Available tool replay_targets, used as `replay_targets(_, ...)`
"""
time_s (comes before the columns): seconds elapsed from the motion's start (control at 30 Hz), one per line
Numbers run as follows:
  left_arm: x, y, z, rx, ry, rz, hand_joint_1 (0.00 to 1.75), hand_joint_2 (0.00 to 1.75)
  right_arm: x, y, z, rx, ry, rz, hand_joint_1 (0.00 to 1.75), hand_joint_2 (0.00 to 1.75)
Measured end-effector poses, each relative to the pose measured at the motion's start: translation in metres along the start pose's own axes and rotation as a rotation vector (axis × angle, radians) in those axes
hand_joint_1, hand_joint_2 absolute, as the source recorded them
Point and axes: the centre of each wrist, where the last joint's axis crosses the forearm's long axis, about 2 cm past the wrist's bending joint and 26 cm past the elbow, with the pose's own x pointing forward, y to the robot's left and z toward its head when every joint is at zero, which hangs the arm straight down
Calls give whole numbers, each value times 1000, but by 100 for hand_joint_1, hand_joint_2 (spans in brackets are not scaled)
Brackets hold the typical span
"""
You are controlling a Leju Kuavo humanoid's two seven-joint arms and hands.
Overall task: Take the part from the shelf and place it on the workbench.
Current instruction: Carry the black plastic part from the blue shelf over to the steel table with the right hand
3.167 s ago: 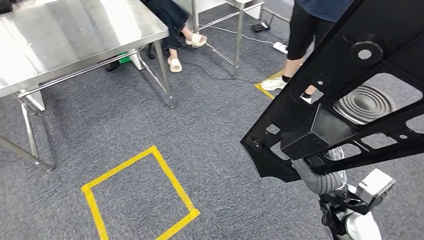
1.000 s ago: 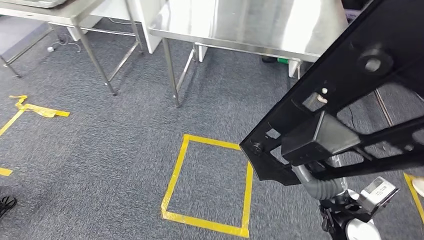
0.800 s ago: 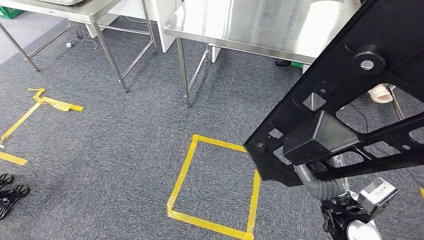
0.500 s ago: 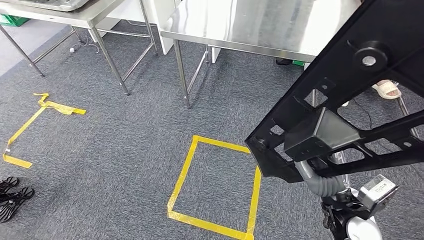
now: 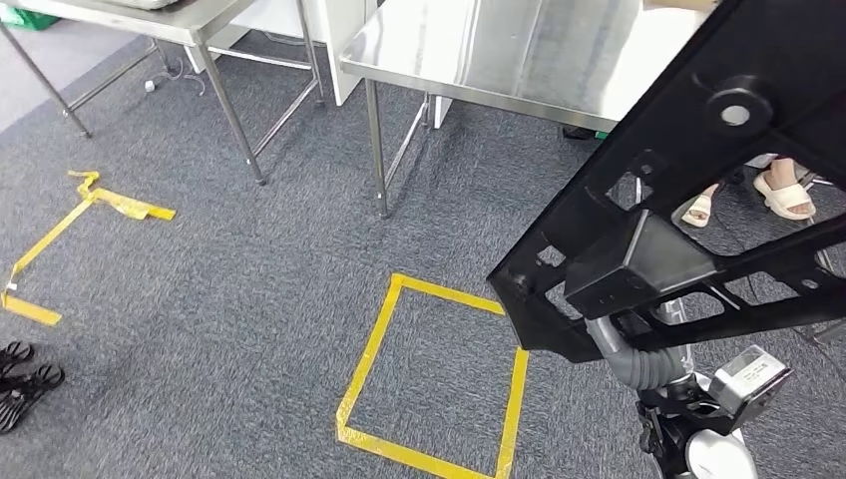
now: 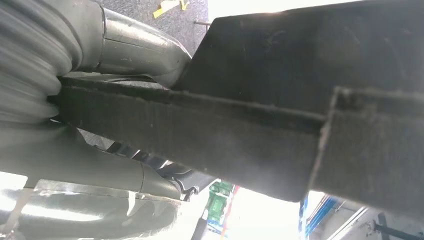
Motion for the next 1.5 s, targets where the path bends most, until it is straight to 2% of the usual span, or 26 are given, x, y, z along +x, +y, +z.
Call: replay_targets(1.5,-4,-4,3,32,8,-18,0,175,-1,3,1,-11,10,-3,175,175)
